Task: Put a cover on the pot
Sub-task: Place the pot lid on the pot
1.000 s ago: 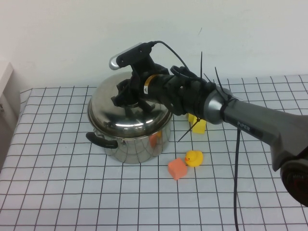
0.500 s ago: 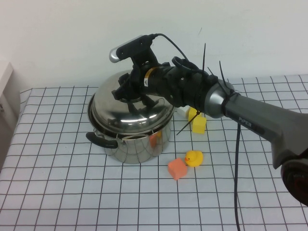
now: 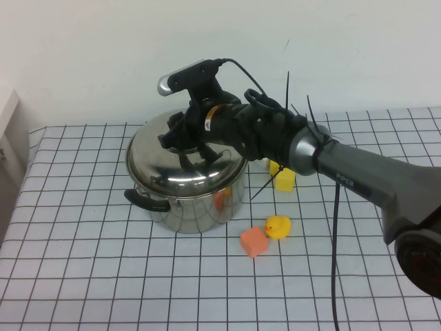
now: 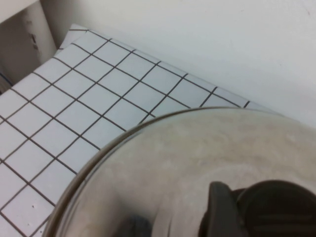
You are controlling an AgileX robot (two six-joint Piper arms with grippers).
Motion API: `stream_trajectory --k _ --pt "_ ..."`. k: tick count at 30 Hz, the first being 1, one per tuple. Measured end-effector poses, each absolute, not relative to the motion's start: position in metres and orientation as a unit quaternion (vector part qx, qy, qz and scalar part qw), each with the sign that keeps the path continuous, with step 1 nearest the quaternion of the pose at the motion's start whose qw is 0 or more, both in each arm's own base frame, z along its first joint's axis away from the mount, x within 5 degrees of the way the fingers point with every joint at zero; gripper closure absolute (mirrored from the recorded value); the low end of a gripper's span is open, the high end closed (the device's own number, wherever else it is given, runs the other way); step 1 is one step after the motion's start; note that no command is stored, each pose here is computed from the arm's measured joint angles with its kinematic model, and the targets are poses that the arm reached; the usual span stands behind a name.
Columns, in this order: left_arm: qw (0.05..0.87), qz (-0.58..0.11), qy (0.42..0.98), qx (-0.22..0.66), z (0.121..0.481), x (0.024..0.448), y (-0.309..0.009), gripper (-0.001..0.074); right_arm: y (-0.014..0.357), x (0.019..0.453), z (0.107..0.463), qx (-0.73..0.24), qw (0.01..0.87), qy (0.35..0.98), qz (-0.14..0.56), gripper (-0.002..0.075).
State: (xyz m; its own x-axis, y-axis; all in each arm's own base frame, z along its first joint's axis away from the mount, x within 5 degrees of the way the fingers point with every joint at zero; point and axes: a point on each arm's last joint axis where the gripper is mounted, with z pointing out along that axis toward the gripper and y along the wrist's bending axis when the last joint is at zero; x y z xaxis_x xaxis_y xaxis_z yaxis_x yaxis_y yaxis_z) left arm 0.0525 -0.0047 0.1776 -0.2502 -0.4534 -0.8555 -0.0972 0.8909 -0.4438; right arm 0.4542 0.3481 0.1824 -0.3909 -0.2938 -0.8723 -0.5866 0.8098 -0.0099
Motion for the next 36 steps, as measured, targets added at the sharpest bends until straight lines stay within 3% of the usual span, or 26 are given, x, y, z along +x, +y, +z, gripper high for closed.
stream_trajectory --k 12,17,21,26,32,36 --pt "0.586 -0.152 0.776 -0.177 0.178 0.052 -0.005 0.0738 0.349 0.455 0.182 -0.267 0.484 0.819 0.154 0.0367" --pt "0.586 -0.152 0.776 -0.177 0.178 0.052 -0.005 0.0738 0.349 0.455 0.182 -0.266 0.485 0.818 0.156 0.0190" --pt "0.586 -0.152 0.776 -0.177 0.178 0.052 -0.005 0.0738 0.346 0.452 0.189 -0.274 0.473 0.825 0.144 0.0165" --pt "0.586 -0.152 0.776 -0.177 0.178 0.052 -0.005 0.0738 0.334 0.440 0.231 -0.313 0.450 0.829 0.106 0.0293" --pt "0.586 -0.152 0.776 -0.177 0.178 0.052 -0.005 0.0738 0.313 0.413 0.320 -0.309 0.488 0.808 0.112 0.0596" --pt "0.586 -0.152 0.776 -0.177 0.178 0.052 -0.005 0.0738 0.299 0.387 0.358 -0.324 0.515 0.785 0.112 0.0701"
